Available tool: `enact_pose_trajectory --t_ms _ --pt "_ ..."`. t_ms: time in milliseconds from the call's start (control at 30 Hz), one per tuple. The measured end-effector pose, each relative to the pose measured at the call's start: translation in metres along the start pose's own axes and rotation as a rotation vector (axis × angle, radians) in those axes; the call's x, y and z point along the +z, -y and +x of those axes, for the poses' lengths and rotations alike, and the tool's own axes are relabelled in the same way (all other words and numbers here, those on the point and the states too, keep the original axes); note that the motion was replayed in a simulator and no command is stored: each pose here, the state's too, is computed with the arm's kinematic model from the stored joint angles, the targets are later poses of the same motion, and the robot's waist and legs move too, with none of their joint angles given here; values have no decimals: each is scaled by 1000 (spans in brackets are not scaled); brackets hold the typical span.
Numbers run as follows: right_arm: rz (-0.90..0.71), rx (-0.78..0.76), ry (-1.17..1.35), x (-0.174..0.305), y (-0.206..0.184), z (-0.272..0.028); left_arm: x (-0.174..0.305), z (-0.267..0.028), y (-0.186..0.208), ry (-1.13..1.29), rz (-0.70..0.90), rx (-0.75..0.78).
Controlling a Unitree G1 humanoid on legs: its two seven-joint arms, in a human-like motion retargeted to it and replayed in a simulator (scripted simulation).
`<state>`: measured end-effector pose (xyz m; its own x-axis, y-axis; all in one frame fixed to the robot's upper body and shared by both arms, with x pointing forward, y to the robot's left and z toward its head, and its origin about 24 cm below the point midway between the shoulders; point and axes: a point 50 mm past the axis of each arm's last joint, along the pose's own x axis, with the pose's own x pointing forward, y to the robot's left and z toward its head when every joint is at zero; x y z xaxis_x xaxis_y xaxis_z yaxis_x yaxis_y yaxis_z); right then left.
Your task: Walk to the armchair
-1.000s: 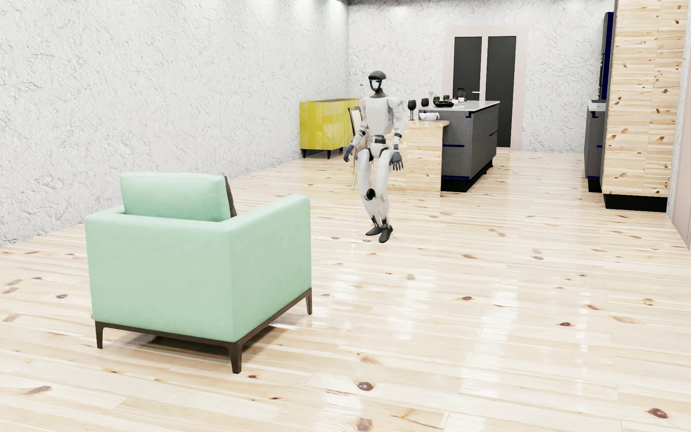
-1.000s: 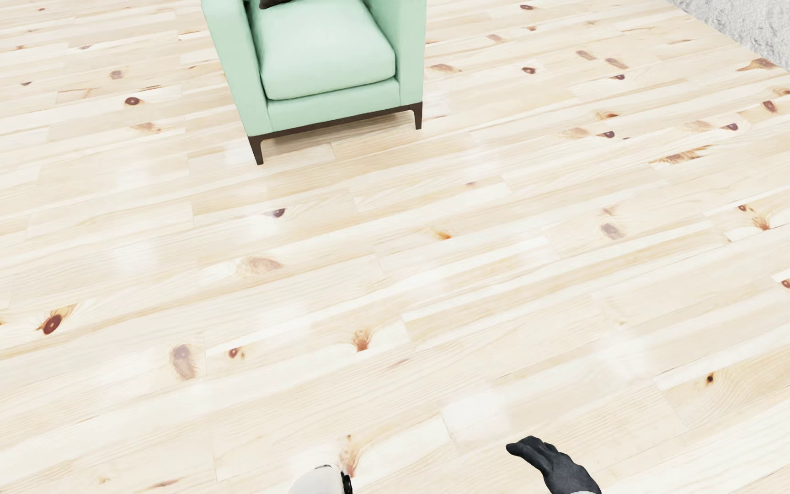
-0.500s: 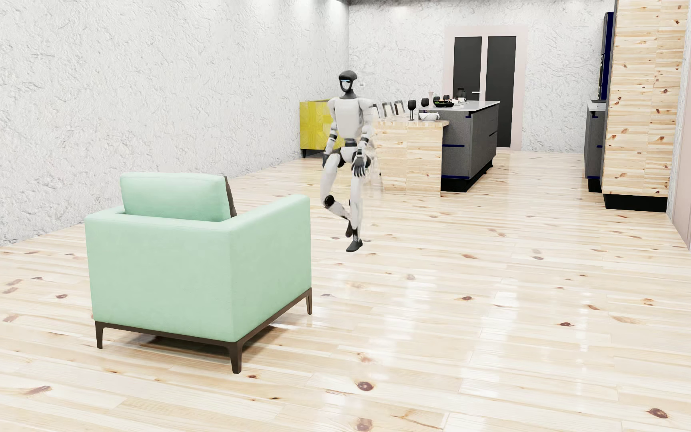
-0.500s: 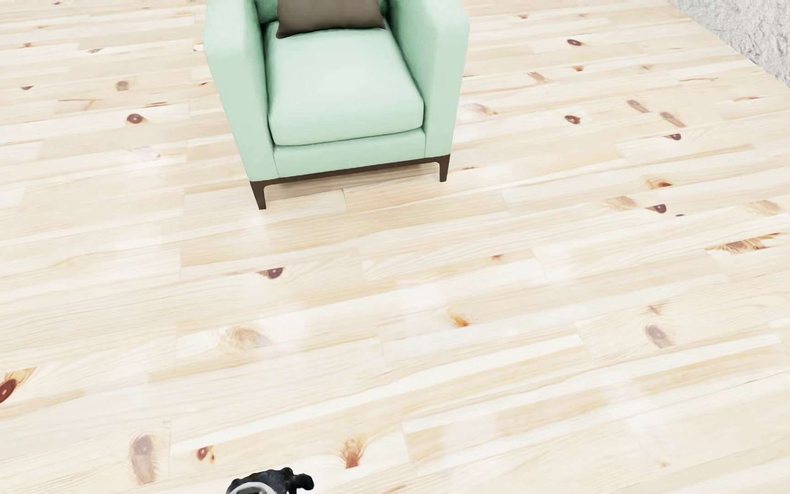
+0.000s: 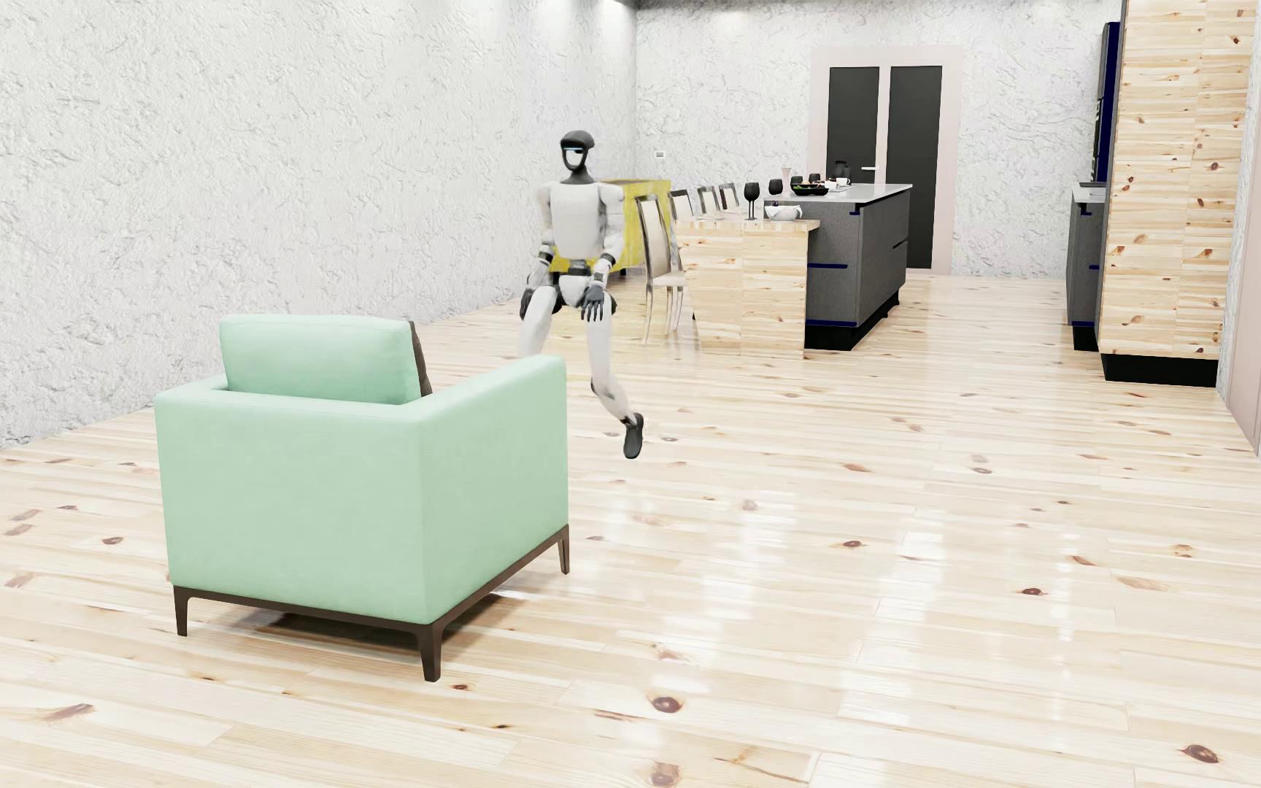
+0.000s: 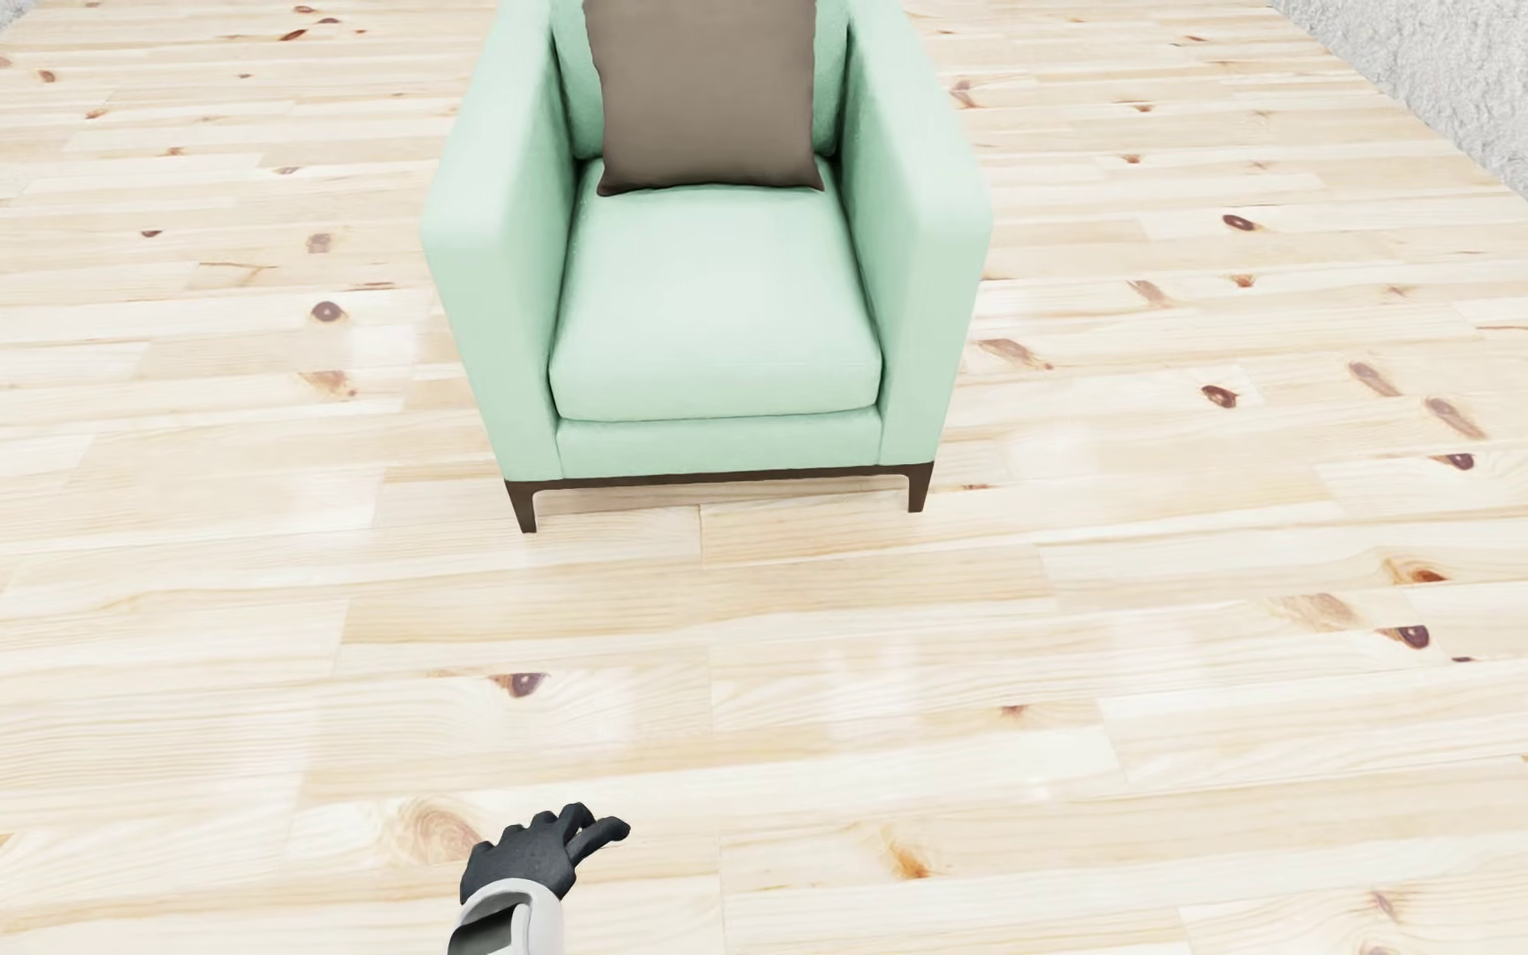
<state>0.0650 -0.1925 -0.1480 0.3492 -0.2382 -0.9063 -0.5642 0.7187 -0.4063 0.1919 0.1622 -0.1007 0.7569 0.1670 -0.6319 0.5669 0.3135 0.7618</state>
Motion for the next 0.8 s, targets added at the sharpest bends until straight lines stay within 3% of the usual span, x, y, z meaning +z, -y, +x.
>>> enact_pose_trajectory --t_ms 133,267,333,400,467,533,633,800 --pt "45 -211 176 34 68 0 -77 -41 84 -375 -117 -314" --pt "125 -383 290 50 112 -13 -101 -83 135 -322 166 -762" --pt "197 -438 261 43 111 -13 -100 -84 137 -280 215 -812" --pt "238 -404 184 31 90 -7 -96 -75 125 -303 114 -705" --pt "205 -266 101 17 60 1 -90 -61 105 -326 -26 -515" --pt "73 -69 6 3 27 7 -79 -46 82 -314 -124 -343" --pt "-103 140 -87 -15 -6 7 -55 -26 47 -189 -151 -190" --pt "-9 85 -76 -19 -10 4 -39 -20 19 -61 -141 -94"
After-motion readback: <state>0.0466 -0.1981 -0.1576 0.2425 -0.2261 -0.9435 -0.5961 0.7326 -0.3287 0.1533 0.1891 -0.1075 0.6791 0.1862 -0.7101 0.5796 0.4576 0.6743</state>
